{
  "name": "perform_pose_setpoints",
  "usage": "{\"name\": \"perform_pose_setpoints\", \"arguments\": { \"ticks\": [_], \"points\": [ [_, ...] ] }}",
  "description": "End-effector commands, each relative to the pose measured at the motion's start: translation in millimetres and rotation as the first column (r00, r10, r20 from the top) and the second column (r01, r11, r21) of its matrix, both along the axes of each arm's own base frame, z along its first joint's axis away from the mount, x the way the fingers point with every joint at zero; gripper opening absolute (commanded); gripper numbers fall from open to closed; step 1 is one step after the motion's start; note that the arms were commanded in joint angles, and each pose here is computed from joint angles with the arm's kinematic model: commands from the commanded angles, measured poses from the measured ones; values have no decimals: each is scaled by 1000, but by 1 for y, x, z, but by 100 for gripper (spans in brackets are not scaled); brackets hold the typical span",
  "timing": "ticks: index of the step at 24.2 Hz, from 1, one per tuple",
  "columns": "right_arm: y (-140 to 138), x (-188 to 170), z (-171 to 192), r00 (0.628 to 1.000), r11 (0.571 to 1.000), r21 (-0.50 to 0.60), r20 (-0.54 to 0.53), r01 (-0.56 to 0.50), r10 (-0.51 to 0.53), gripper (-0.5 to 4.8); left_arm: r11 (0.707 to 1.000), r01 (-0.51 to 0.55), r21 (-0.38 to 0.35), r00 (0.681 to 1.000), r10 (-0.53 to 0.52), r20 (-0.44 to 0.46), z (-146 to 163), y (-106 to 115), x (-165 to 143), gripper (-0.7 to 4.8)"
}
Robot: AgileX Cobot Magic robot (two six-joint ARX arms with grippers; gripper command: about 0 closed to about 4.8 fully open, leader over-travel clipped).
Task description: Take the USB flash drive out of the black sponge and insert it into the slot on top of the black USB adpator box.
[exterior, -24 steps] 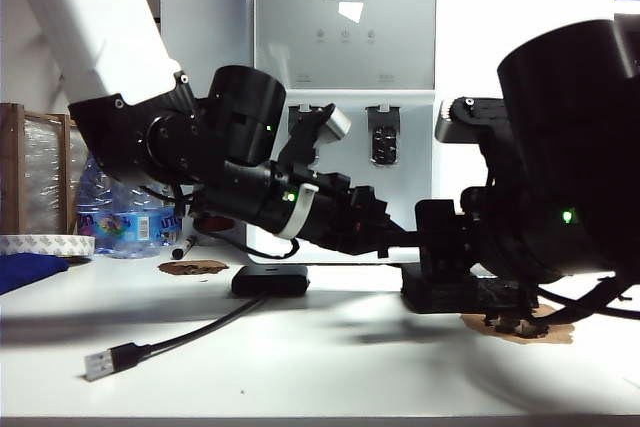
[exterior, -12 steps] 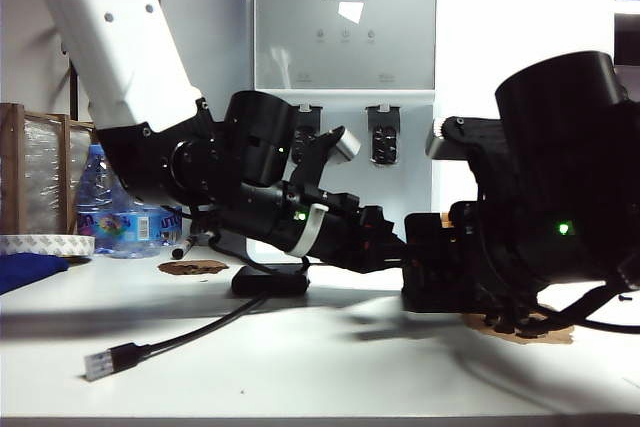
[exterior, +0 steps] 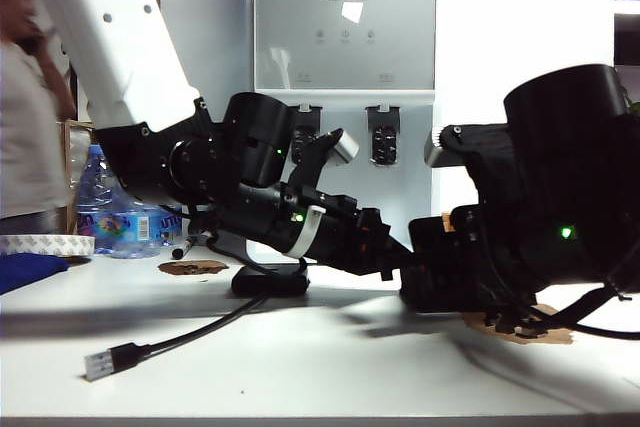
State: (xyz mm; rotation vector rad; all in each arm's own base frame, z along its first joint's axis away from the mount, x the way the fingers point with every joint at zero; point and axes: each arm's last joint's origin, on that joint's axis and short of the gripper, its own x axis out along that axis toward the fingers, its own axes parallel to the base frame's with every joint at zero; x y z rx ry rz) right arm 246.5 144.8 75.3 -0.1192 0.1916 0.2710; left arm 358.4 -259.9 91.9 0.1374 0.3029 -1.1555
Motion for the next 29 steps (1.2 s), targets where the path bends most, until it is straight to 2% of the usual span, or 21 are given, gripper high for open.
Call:
{"name": "perform_pose_setpoints", "arguments": {
  "ticks": [1,4,13,19,20,21,22,24,27,28,29],
  "points": [
    [0,1,1,1000,1000,-5,13,5,-5,62,1000,-4,19,1000,5,-17,-3,0,-1,-4],
    [0,1,2,1000,1000,-3,20,10,-10,-6,1000,-5,18,1000,5,-16,-3,0,-1,-4],
    [-1,1,9,998,1000,-7,53,25,-24,-5,1000,-15,-20,999,14,-33,0,0,0,-4],
    [-5,-6,25,994,999,-20,106,28,-26,-5,995,9,-96,999,-14,-52,7,-2,0,-4],
    [-7,-7,30,991,999,9,119,54,-54,-5,996,14,-86,999,-17,-31,6,-3,0,-4],
    [-10,-9,42,983,992,75,149,98,-108,-5,999,39,-19,999,-39,1,1,-3,-3,-4],
    [-12,-10,57,973,989,111,194,101,-122,-5,997,67,46,998,-67,7,-5,-2,-5,-4],
    [-14,-13,74,961,985,144,248,90,-124,-5,993,77,94,997,-78,8,-14,-4,-9,-4],
    [-16,-17,94,941,985,158,319,70,-118,-5,991,-27,133,999,22,40,-16,-2,-6,-4],
    [-17,-19,102,933,986,162,347,44,-98,-4,987,-92,132,994,82,78,-14,-2,-3,-4],
    [-18,-23,111,921,986,165,384,1,-66,-5,973,-209,100,971,194,143,-7,-2,2,-4]
  ]
}}
